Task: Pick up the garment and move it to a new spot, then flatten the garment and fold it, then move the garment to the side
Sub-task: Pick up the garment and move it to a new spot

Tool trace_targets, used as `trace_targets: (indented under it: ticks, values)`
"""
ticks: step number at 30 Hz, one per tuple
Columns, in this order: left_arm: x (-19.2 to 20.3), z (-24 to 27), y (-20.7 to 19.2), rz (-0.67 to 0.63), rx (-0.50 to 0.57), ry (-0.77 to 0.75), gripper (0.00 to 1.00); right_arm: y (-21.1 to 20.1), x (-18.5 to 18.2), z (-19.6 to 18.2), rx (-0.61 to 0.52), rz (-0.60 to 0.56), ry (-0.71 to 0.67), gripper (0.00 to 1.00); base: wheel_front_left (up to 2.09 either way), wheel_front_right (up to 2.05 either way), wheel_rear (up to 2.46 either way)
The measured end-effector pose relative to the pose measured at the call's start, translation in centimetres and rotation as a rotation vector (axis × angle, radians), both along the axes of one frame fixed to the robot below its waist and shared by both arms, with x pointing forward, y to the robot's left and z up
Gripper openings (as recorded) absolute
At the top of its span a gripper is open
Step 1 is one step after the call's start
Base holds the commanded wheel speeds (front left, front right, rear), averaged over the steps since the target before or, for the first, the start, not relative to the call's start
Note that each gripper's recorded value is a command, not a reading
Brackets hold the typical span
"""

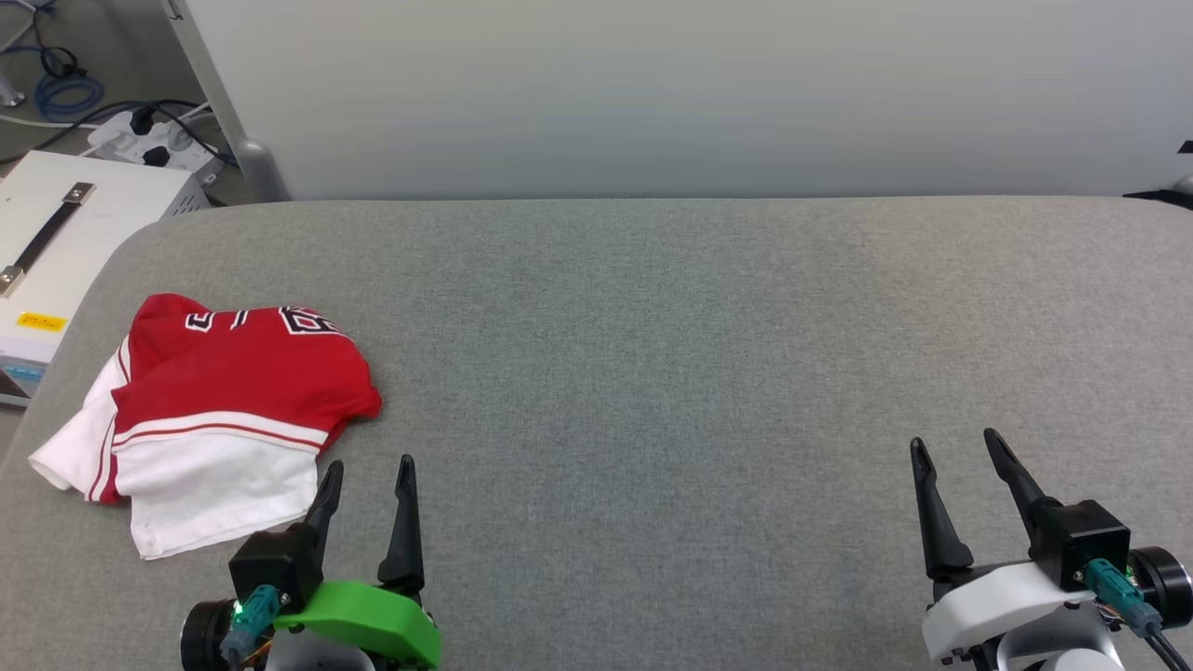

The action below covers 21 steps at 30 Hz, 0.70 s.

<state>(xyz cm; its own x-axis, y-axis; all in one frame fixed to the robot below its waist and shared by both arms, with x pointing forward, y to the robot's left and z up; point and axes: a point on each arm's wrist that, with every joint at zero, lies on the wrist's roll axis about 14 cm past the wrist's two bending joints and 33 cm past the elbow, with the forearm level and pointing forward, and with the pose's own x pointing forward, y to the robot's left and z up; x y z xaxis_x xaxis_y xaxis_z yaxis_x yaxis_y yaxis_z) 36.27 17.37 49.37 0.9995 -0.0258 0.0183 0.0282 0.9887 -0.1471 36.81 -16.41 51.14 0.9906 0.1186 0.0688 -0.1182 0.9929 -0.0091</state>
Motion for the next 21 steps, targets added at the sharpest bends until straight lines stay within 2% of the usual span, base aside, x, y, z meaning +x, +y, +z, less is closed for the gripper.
trace_targets:
  ticks: [13, 21]
  values:
    - [-1.3, -0.5, 2.1, 0.067, -0.016, 0.001, 1.0, 2.9, 0.9, -0.2, 0.005, 0.087, -0.009, 1.0, 0.0, 0.0, 0.0]
    - [-3.5, -0.1, 5.4, 0.179, -0.013, -0.018, 1.0, 7.2, 1.5, -0.4, 0.009, 0.215, -0.01, 1.0, 0.0, 0.0, 0.0]
